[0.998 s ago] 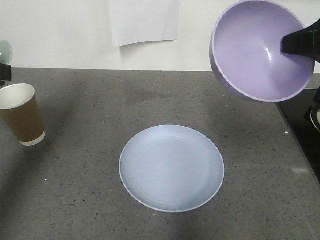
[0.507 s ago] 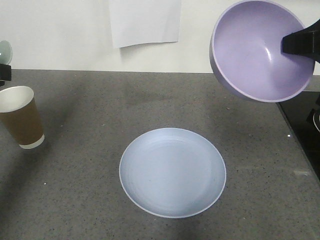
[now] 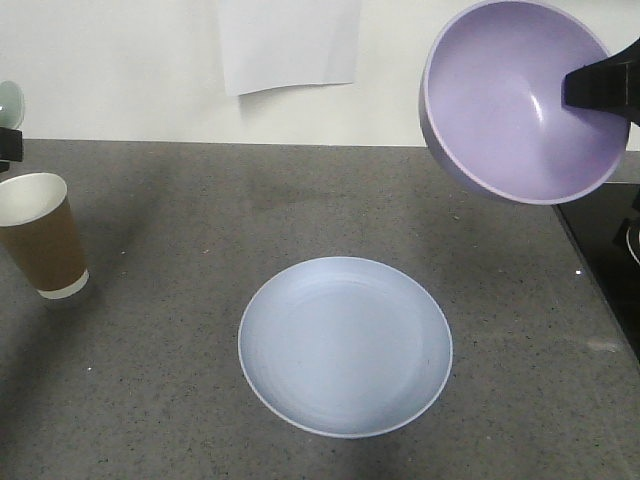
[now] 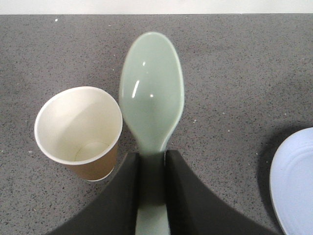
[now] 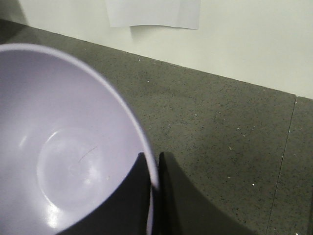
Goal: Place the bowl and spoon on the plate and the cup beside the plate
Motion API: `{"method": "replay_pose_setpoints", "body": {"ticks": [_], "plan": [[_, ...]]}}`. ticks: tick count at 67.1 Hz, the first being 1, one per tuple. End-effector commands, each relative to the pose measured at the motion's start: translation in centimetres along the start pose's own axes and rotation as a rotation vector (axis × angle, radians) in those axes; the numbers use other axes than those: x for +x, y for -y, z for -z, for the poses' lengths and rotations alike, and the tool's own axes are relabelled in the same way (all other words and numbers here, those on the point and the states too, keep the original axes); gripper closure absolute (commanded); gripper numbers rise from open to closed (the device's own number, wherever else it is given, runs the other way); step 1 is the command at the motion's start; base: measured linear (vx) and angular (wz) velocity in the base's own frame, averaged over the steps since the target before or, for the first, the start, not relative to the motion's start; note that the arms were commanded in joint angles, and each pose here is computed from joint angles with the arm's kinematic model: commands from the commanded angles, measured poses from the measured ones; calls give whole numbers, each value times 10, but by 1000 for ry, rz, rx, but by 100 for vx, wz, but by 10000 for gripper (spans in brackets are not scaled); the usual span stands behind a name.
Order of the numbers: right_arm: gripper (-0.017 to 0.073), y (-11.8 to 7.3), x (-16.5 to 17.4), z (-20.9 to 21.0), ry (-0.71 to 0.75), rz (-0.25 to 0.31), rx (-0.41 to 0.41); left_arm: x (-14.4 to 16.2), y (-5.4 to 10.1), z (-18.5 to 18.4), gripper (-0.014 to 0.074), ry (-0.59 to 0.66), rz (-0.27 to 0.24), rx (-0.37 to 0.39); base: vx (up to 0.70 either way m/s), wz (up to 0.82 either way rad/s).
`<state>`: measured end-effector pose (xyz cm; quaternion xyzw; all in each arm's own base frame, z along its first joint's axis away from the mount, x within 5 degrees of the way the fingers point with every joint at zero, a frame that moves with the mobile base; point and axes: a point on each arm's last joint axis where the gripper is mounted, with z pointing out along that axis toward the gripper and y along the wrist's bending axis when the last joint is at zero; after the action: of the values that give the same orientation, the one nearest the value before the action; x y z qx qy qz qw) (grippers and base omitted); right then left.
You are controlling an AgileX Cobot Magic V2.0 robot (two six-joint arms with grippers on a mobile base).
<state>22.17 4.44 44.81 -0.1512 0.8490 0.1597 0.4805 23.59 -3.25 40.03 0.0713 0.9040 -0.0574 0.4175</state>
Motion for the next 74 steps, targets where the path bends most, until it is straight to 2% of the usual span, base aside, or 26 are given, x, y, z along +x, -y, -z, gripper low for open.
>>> {"method": "replay_pose_setpoints", "body": {"ticks": [1,74], "plan": [[564,-3,-13,14,111,6,14,-11,2,12,600,101,14,8,0,0],[564,-3,-13,14,111,6,14,-11,2,12,600,101,14,8,0,0]]}}
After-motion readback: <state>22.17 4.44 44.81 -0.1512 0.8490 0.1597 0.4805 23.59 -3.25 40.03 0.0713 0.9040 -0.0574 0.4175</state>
